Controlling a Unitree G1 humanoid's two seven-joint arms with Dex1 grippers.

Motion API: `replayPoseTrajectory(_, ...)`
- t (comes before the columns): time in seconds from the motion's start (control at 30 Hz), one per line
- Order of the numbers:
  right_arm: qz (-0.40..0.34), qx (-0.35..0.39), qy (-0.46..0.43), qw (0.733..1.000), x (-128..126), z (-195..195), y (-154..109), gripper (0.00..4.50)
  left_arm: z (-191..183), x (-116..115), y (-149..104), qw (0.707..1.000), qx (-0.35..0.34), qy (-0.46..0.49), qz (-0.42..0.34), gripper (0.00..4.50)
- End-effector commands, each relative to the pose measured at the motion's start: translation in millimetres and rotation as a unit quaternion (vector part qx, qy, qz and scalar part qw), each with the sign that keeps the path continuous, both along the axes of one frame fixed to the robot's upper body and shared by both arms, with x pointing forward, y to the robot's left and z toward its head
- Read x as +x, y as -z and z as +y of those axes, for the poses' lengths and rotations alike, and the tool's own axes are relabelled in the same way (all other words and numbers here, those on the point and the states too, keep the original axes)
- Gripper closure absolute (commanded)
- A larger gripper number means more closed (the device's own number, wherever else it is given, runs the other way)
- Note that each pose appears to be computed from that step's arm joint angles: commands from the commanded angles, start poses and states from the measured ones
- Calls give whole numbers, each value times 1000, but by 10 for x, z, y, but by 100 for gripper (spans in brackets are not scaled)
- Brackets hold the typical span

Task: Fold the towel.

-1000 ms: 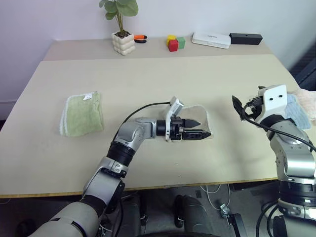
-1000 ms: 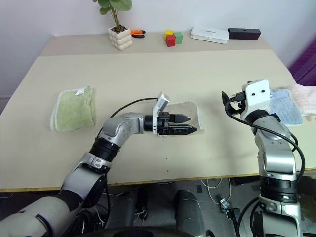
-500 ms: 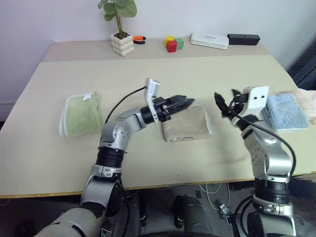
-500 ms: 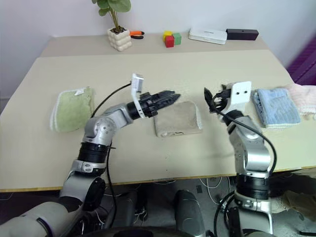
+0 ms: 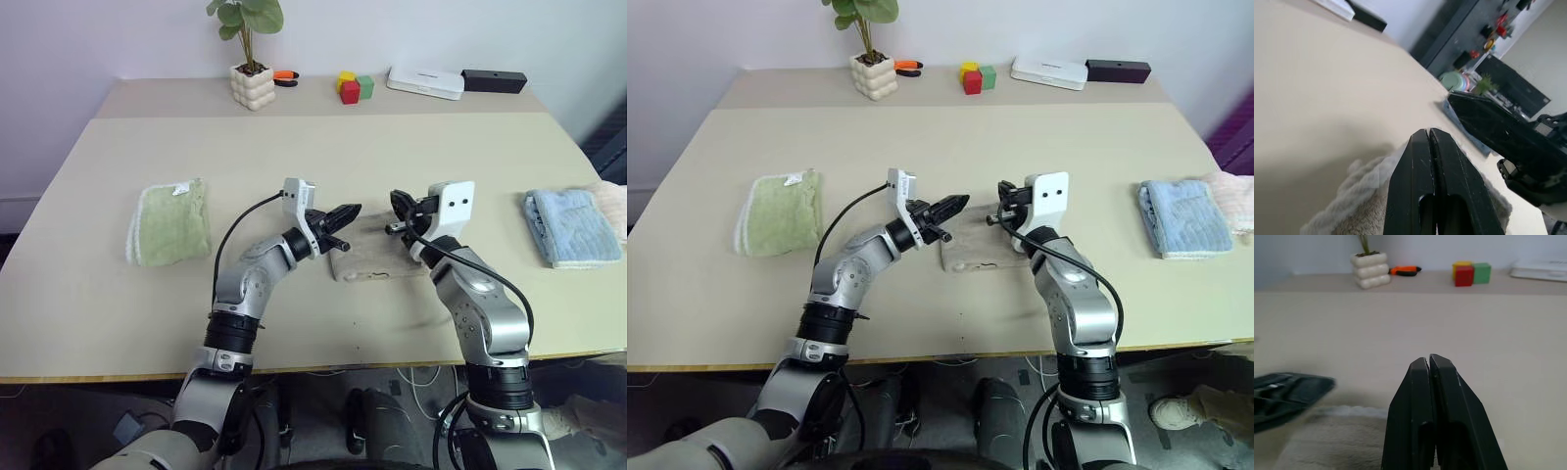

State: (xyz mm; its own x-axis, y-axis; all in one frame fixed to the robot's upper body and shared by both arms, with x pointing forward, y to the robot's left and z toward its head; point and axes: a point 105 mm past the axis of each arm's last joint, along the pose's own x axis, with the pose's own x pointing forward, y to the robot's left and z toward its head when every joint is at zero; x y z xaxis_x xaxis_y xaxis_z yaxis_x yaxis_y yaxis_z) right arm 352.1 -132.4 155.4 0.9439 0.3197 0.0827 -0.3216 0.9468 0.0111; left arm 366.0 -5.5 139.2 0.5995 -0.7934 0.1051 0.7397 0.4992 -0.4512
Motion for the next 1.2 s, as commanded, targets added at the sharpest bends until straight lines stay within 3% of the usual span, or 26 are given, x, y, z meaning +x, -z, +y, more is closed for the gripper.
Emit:
replayPoseTrajectory(0.03, 7, -12, 3, 1000, 4, 15, 120, 447, -110, 27, -32, 1000, 12, -4, -10, 450)
replayPoseTrajectory(0.23, 29, -72, 26, 997, 55, -72, 446, 447, -149, 119, 284, 995, 89, -32, 11, 450)
replayPoseTrajectory(0.57, 50, -63, 78, 994, 82, -339, 629, 447, 5, 192, 363, 994, 96, -58, 10, 450)
replayPoseTrajectory(0.67, 50, -41, 82, 995, 96, -351, 602, 373, 29, 186, 378, 994, 93, -58, 13, 450)
replayPoseTrajectory(0.73, 50, -38, 82, 995, 105, -358, 586, 286, 29, 174, 348, 995, 82, -51, 10, 450)
replayPoseTrajectory(0.87, 53, -37, 92, 994, 116, -412, 568, 78, 66, 182, 279, 997, 65, -48, 3, 273)
replayPoseTrajectory(0.93, 47, -46, 97, 993, 123, -468, 512, 0, 89, 177, 231, 997, 68, -42, -16, 176)
replayPoseTrajectory(1.0, 41, -39, 107, 993, 138, -572, 399, 0, 134, 183, 145, 997, 64, -40, -35, 59)
replayPoseTrajectory(1.07, 42, -19, 102, 994, 146, -645, 288, 0, 164, 174, 36, 996, 56, -34, -57, 1)
replayPoseTrajectory(1.2, 76, 35, 29, 996, 123, -685, 35, 0, 295, 163, -180, 995, 39, -18, -93, 1)
